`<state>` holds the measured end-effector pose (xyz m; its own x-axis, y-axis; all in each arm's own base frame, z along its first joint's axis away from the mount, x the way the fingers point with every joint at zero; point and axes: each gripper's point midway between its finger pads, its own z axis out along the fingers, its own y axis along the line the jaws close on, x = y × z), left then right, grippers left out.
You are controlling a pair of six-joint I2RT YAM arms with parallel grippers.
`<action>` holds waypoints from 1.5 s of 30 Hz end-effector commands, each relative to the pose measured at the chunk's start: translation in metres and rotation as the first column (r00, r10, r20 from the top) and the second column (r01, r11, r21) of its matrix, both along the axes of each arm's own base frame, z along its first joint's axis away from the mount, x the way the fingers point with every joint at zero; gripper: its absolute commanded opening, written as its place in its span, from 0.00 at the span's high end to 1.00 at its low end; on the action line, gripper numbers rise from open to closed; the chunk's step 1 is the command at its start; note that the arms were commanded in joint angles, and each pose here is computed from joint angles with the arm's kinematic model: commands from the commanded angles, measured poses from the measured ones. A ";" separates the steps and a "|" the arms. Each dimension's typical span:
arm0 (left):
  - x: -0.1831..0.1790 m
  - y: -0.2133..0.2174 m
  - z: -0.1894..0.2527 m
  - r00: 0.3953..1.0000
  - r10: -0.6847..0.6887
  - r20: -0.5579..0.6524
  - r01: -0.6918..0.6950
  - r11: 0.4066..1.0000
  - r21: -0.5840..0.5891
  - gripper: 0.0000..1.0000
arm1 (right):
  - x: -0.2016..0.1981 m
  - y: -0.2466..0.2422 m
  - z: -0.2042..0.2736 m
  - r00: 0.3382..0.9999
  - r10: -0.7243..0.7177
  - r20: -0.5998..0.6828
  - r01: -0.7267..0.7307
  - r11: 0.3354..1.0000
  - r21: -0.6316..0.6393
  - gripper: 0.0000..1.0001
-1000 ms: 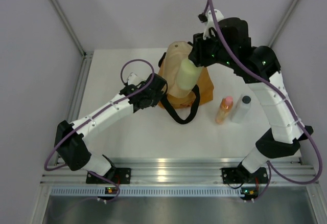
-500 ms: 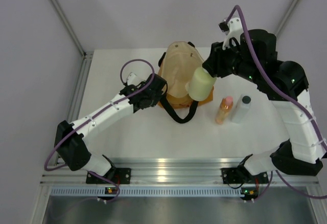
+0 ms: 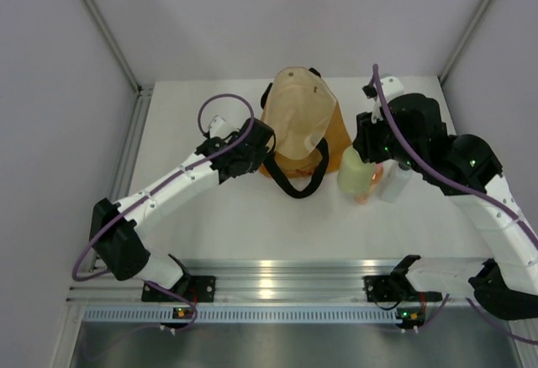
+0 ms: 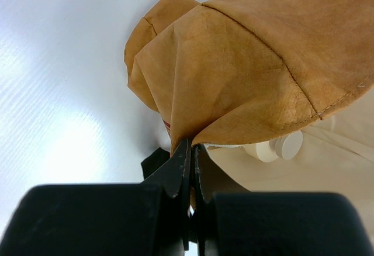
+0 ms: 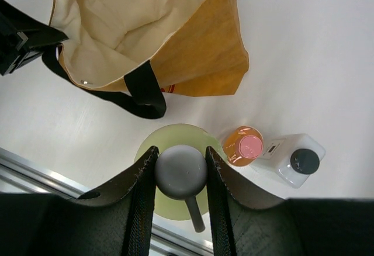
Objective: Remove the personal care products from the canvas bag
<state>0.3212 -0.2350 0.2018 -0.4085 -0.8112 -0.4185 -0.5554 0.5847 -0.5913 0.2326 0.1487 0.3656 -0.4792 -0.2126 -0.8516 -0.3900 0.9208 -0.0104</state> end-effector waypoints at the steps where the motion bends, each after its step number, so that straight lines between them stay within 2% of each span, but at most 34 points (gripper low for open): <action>1: 0.001 0.004 0.017 0.999 0.001 0.034 -0.001 1.000 0.002 1.00 | 0.007 0.002 0.063 0.972 -0.044 0.229 0.000 0.982 0.189 1.00; 7: 0.005 0.003 0.025 0.998 -0.004 0.055 0.004 1.000 0.011 1.00 | -0.002 0.004 0.031 0.966 -0.012 0.260 -0.049 0.973 0.224 1.00; 8: 0.005 0.004 0.026 0.998 -0.005 0.057 0.005 1.000 0.013 1.00 | -0.001 0.006 0.013 0.970 -0.002 0.242 -0.051 0.976 0.209 1.00; 10: 0.006 0.003 0.027 0.998 -0.004 0.061 0.003 1.000 0.012 1.00 | -0.003 0.003 0.011 0.964 -0.013 0.266 -0.050 0.972 0.229 1.00; 18: 0.005 0.004 0.030 0.998 -0.012 0.065 0.011 1.000 0.012 1.00 | -0.006 0.008 -0.049 0.982 0.029 0.187 -0.063 0.983 0.175 1.00; 24: 0.006 -0.003 0.035 0.997 -0.045 0.063 0.045 0.999 0.010 1.00 | -0.009 0.014 -0.072 0.976 0.045 0.215 -0.091 0.974 0.209 1.00; 34: 0.006 -0.008 0.050 0.993 -0.078 0.086 0.079 0.997 -0.011 1.00 | -0.001 0.018 -0.129 0.982 0.004 0.188 -0.037 0.985 0.170 1.00; 41: 0.005 -0.011 0.058 0.992 -0.084 0.095 0.087 0.996 -0.035 1.00 | -0.007 0.026 -0.151 0.987 -0.016 0.159 -0.018 0.978 0.209 1.00; 42: 0.005 -0.011 0.059 0.992 -0.083 0.097 0.086 0.996 -0.035 1.00 | -0.007 0.026 -0.151 0.987 -0.019 0.161 -0.015 0.979 0.206 0.98; 43: 0.005 -0.011 0.060 0.992 -0.082 0.099 0.086 0.996 -0.037 1.00 | -0.008 0.027 -0.152 0.987 -0.013 0.158 -0.019 0.980 0.201 0.80; 45: 0.004 -0.010 0.060 0.992 -0.081 0.099 0.086 0.996 -0.038 1.00 | -0.009 0.030 -0.153 0.989 -0.011 0.147 -0.019 0.980 0.197 0.53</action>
